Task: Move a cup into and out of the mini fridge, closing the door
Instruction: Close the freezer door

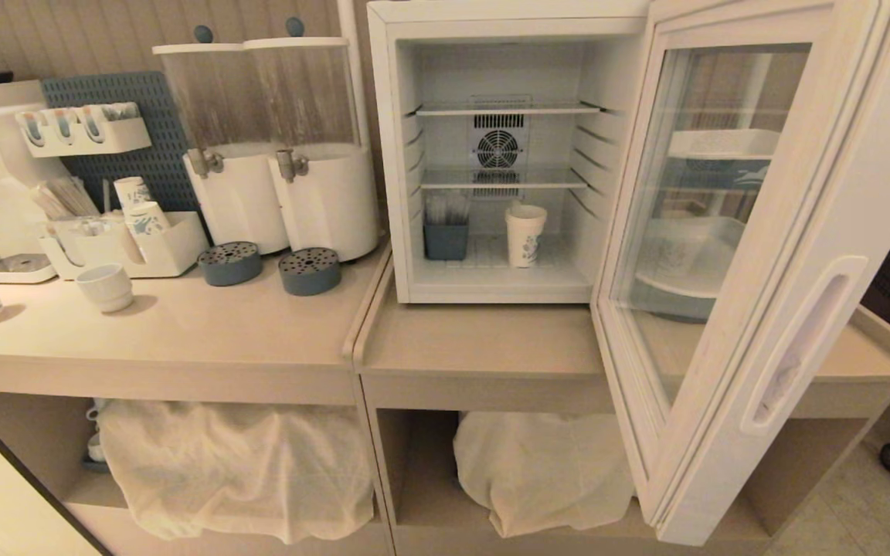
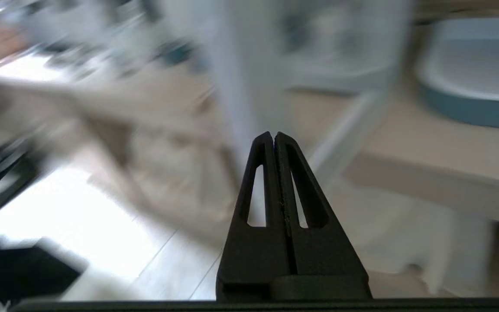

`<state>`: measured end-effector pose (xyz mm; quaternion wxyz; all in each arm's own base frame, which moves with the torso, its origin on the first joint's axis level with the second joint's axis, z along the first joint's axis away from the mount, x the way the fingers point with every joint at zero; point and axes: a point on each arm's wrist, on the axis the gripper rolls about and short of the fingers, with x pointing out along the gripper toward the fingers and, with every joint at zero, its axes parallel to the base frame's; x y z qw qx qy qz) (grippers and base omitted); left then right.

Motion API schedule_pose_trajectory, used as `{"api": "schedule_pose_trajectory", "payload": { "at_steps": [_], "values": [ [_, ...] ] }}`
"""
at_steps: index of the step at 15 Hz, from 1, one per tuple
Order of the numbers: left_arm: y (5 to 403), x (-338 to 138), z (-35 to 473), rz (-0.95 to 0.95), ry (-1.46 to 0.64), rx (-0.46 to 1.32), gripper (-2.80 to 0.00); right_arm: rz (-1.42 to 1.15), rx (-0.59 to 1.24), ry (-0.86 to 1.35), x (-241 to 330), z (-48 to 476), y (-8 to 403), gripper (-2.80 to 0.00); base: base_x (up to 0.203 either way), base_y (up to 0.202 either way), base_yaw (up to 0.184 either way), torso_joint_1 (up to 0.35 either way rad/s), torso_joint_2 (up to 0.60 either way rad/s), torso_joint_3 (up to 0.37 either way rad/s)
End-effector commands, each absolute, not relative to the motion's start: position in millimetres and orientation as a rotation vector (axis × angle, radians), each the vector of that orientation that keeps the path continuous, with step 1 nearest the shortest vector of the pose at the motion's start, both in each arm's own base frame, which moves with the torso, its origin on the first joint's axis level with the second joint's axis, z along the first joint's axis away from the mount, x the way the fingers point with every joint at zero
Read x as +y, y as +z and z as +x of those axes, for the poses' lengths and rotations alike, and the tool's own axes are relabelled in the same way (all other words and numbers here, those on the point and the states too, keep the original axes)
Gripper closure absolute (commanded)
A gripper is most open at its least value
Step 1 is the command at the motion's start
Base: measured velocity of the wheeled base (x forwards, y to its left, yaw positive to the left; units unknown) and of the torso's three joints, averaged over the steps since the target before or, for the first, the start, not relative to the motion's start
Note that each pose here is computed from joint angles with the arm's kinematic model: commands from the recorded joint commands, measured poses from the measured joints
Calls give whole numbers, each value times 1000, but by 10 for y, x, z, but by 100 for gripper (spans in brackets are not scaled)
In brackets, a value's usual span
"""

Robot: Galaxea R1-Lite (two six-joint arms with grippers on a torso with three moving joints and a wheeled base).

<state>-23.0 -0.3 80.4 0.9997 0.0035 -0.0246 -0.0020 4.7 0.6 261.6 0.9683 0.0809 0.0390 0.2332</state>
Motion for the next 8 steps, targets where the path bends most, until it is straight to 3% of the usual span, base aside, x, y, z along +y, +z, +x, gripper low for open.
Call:
{"api": "schedule_pose_trajectory", "payload": {
  "at_steps": [1,5,8],
  "values": [
    [757,-3,-216,6,-3,-31,0,165,99,302,79,238,2651,0,0,0,0,0,0,0],
    [754,-2,-215,5,-4,-31,0,210,-6,155,61,324,2885,0,0,0,0,0,0,0],
    [755,-3,-215,3,-3,-31,0,144,-1,82,30,269,2720,0,0,0,0,0,0,0]
  ]
}}
